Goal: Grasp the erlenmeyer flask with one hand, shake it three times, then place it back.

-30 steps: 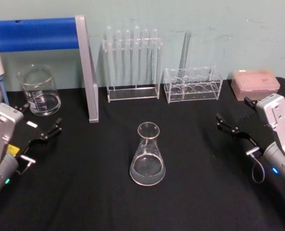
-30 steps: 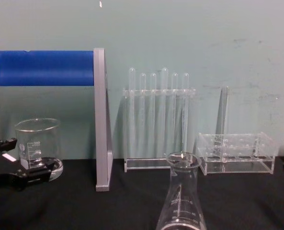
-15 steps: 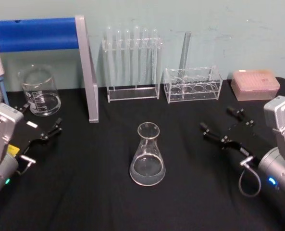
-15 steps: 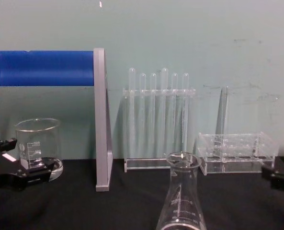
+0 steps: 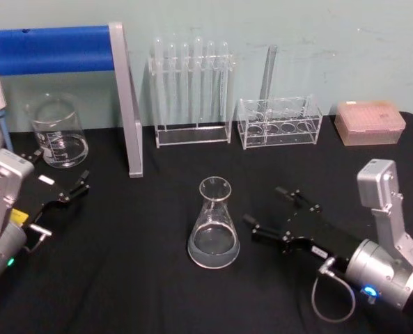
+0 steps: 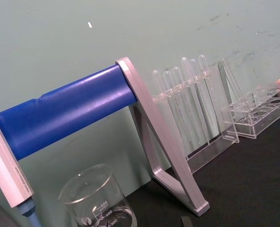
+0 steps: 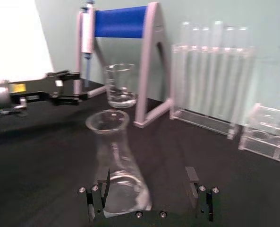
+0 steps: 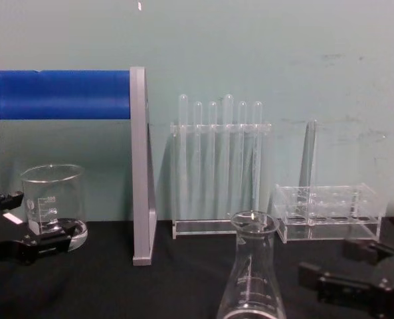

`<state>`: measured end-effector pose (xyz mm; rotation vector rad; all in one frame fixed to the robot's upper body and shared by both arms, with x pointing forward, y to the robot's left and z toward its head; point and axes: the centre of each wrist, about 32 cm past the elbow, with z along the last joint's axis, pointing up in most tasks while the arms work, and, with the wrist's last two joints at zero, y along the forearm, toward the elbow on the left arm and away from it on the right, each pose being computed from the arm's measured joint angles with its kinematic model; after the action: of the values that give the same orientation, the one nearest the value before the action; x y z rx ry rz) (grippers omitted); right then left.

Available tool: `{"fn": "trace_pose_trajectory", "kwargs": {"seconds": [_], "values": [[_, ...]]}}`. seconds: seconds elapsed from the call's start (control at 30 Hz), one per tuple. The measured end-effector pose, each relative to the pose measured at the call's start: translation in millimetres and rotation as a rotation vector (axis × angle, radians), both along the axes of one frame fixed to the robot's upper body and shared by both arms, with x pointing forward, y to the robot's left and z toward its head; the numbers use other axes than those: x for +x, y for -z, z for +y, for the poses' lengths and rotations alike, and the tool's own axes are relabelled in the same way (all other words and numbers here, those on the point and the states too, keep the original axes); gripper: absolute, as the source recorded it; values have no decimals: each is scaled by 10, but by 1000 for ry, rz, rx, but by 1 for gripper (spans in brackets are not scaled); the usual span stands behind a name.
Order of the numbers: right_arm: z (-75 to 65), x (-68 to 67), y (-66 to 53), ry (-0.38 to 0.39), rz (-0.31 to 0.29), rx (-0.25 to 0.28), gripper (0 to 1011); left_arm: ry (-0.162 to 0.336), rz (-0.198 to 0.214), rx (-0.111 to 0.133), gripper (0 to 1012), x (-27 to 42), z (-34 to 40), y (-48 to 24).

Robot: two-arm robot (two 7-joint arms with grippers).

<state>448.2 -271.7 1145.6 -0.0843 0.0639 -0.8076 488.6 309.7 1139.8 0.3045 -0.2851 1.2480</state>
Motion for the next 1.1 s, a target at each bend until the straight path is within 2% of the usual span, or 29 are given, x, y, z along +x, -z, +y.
{"fn": "trace_pose_trajectory", "kwargs": {"seconds": [0.1,0.33,1.1], "values": [[66,9,11,-46,9,10,1002,0,0,0,1001,0,0,0],[155,70,31,-90,4,2,1002,0,0,0,1001,0,0,0],[428,442,75,-150,-60,-14,1002,0,0,0,1001,0,0,0]]}}
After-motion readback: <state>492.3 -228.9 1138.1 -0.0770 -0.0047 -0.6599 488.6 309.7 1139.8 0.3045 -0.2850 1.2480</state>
